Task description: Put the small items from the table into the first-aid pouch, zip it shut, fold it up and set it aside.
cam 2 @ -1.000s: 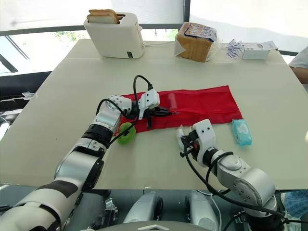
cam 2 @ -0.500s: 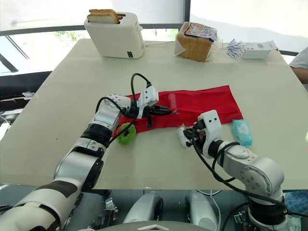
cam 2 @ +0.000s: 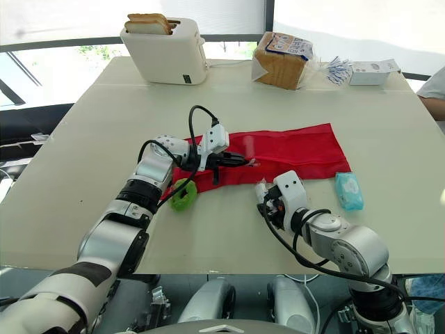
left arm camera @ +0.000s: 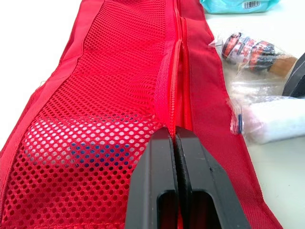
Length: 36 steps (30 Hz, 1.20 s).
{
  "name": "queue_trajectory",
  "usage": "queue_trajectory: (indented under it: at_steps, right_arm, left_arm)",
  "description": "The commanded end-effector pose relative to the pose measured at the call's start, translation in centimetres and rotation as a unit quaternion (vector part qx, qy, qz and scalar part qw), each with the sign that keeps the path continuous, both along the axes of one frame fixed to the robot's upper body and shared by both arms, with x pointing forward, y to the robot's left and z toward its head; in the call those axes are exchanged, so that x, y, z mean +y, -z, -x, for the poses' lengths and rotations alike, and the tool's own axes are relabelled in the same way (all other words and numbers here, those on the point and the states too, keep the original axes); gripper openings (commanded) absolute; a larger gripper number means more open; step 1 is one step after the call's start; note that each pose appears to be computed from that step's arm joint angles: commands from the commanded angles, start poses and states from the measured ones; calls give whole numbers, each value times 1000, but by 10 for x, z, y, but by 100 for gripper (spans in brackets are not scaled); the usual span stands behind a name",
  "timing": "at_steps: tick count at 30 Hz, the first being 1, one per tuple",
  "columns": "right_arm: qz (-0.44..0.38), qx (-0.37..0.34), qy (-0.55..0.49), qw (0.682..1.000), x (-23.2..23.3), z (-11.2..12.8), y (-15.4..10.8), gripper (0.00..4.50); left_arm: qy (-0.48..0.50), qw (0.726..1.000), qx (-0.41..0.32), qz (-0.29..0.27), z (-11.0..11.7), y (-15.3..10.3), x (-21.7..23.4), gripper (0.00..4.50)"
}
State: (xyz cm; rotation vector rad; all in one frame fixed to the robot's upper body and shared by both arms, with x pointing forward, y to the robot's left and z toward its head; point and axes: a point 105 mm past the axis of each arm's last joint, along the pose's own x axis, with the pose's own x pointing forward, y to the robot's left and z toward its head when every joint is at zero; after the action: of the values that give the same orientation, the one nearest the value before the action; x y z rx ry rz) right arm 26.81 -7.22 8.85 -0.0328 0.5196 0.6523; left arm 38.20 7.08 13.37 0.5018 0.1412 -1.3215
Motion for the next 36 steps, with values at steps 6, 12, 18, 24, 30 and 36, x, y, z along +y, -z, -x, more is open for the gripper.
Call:
queue_trajectory:
  at_steps: [6, 12, 18, 24, 30, 36]
  right_arm:
    - [-155, -41, 29, 987, 1, -7, -45, 4]
    - [-131, -29, 80, 988, -7, -29, -37, 4]
    - [-112, -11, 102, 988, -16, -36, -28, 4]
    - [-91, 1, 78, 993, -10, -38, -19, 4]
    - [-81, -13, 87, 993, -12, -52, -24, 4]
    - [-87, -19, 106, 990, -14, -68, -27, 4]
  left_arm:
    - [10, 999, -25, 18, 1, -16, -4, 0]
    - [11, 999, -27, 20, 1, -16, -5, 0]
    - [11, 999, -27, 25, 1, -16, -6, 0]
    - [11, 999, -26, 30, 2, -17, -6, 0]
    - [16, 999, -26, 32, 3, -18, -6, 0]
    - [27, 999, -27, 24, 7, -14, -5, 0]
